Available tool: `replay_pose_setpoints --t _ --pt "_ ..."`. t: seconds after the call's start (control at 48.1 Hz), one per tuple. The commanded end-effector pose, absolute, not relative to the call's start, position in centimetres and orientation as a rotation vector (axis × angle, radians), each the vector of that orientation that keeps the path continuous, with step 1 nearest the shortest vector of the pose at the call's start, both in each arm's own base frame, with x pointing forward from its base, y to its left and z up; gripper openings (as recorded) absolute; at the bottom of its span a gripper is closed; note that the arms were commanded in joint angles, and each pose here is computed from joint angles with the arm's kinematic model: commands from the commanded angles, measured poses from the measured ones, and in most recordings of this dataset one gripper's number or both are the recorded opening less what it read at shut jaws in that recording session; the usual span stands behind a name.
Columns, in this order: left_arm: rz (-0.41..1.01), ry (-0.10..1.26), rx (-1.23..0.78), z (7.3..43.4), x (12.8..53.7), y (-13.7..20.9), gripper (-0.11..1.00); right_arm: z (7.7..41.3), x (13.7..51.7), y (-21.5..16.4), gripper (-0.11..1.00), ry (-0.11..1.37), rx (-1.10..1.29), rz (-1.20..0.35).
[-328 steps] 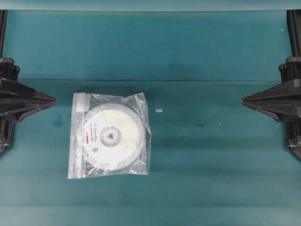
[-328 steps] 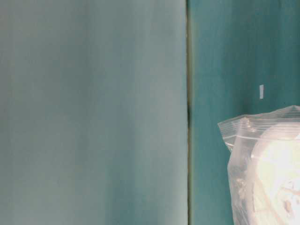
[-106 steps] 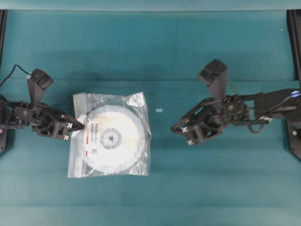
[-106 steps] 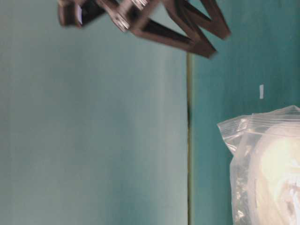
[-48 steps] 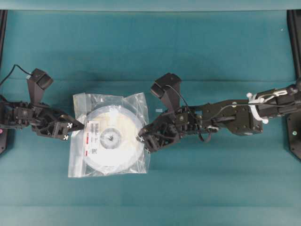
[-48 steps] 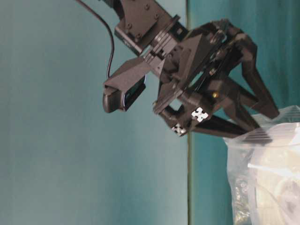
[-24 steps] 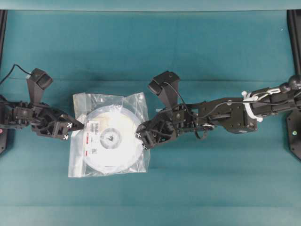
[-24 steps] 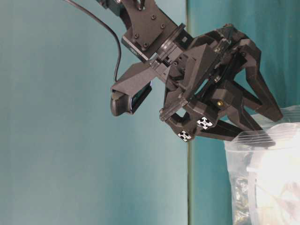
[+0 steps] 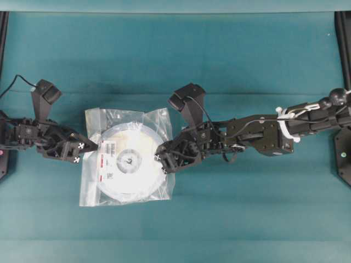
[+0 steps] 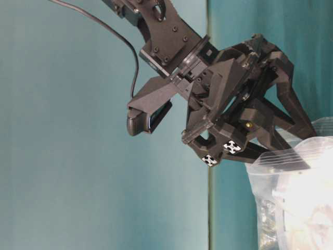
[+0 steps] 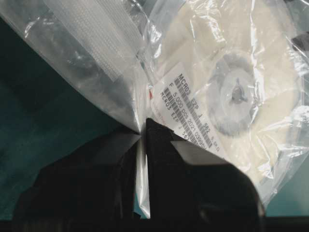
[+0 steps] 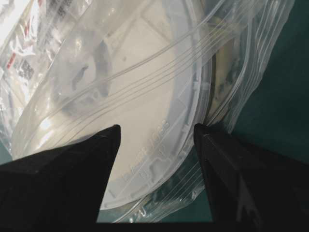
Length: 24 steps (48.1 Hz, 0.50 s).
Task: Take out the reel from the clear zip bag.
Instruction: 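Reach the right gripper into the bag opening toward the white reel, then grasp the white reel's rim inside the bag with the right gripper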
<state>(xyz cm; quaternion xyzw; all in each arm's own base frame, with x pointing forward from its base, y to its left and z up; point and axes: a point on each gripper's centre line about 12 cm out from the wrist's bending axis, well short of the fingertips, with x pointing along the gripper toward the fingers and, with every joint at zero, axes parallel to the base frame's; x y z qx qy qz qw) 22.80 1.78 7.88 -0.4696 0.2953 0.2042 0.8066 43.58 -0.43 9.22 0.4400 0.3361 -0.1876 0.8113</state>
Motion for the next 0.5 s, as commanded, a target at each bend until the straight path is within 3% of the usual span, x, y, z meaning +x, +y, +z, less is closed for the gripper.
replay_pose_setpoints --t 0.0,0.208,0.478 --pt "0.428 0.618 -1.001 8.22 23.05 1.85 0.06 9.96 44.08 -0.44 0.78 0.694 0.955 -0.394" --pt "0.429 0.618 -1.004 8.22 23.05 1.86 0.06 10.02 44.27 -0.44 0.66 0.689 0.957 -0.392" --pt "0.428 0.617 -1.003 8.26 23.11 1.86 0.06 10.09 44.65 -0.44 0.65 0.684 0.957 -0.389"
